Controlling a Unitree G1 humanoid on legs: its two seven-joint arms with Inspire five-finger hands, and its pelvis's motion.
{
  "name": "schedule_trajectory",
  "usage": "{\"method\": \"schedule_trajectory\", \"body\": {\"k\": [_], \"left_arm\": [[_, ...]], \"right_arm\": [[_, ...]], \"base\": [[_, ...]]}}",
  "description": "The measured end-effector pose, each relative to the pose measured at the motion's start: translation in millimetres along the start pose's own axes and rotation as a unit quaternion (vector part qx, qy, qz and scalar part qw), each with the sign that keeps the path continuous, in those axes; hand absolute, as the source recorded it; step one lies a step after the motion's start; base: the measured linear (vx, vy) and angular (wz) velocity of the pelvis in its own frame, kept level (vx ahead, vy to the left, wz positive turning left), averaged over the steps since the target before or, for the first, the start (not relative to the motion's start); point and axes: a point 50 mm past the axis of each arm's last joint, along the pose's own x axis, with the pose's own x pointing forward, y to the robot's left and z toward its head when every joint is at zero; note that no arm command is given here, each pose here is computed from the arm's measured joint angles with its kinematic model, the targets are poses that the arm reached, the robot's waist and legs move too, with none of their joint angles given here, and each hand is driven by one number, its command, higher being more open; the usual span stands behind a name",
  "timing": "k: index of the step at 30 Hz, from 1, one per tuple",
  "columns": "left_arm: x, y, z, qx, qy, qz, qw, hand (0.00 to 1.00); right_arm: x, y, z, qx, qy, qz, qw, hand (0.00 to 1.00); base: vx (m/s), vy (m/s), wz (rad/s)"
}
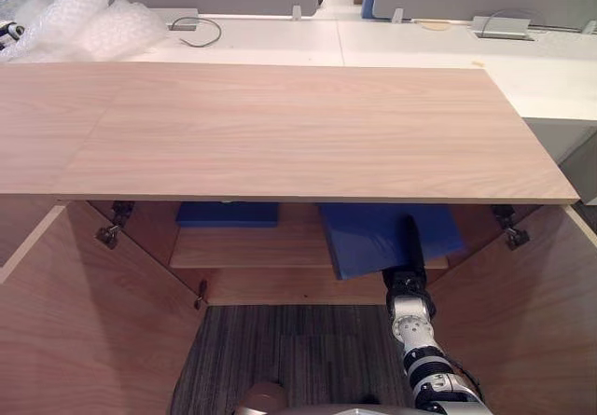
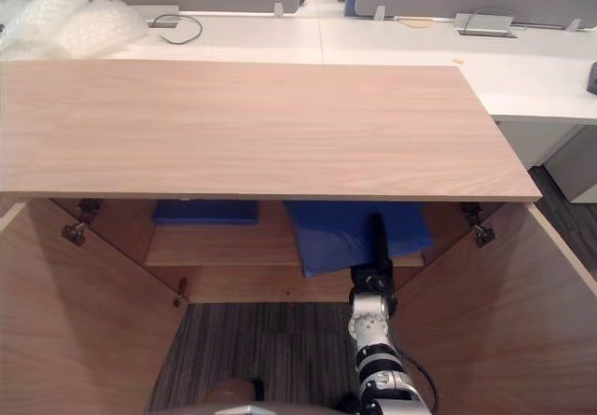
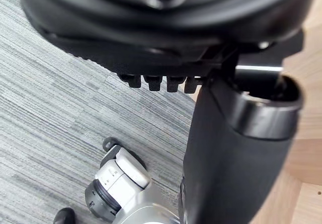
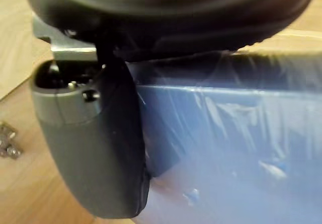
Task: Walk over to the cabinet, pick up the folder, carry it to the office cabinet, place the folder inside the office cabinet, then close the office cabinet door
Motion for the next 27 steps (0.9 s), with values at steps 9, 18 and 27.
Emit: {"method": "schedule_trajectory", "body": {"k": [9, 18, 27], "left_arm": [[-3, -23, 16, 0.002, -0.039, -0.04, 0.998, 1.0], [-5, -37, 20, 0.002, -0.047, -0.063, 0.997, 1.0], [-2, -35, 34, 0.014, -0.058, -0.07, 0.996, 1.0]], "right_arm": [[11, 59, 12, 0.141, -0.058, 0.03, 0.988, 0.0], [17, 137, 47, 0.225, -0.099, 0.063, 0.967, 0.0], [18, 177, 114, 0.262, -0.163, 0.082, 0.948, 0.0]], "base": [[0.03, 0.129, 0.29], [-0.07, 0.091, 0.49], [-0.06, 0.02, 0.44]]}}
